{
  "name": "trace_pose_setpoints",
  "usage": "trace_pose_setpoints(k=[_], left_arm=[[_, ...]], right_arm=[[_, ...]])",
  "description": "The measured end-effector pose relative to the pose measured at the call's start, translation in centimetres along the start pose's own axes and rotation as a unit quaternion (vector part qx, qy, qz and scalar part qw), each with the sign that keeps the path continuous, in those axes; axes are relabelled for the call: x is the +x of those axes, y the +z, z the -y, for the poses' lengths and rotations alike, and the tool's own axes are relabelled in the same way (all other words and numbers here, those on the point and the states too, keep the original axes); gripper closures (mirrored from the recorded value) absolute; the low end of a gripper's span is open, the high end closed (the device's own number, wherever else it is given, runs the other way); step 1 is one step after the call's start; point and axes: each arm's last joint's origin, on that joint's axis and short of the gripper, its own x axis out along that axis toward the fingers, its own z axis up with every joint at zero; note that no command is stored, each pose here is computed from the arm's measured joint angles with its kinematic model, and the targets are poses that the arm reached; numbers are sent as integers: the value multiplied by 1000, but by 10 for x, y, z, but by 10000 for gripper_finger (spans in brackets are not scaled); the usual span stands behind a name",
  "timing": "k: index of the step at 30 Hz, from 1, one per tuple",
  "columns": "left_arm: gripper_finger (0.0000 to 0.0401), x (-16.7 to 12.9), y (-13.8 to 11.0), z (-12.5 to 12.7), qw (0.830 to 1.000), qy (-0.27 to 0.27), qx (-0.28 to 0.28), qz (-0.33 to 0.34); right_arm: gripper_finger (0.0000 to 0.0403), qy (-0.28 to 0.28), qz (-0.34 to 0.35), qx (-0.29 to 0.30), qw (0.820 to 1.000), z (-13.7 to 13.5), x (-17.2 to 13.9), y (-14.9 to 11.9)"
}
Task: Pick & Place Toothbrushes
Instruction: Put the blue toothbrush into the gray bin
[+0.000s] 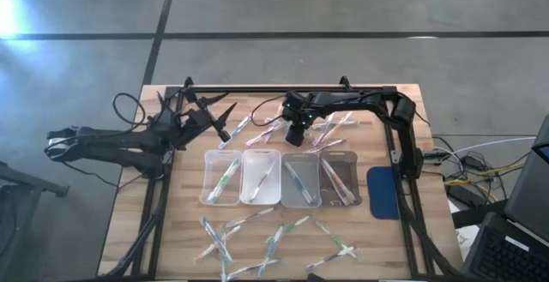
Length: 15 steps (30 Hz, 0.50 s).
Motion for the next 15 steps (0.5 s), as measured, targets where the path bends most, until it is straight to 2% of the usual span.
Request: trace_pose_setpoints(k=[9,15], left_arm=[[231,0,0,0,1000,0,-24,-1],[231,0,0,0,1000,-1,-24,-1]], right_arm=[[379,-2,-2,1,1000,1,1,0],[367,4,-1,12,1000,-1,-4,0]])
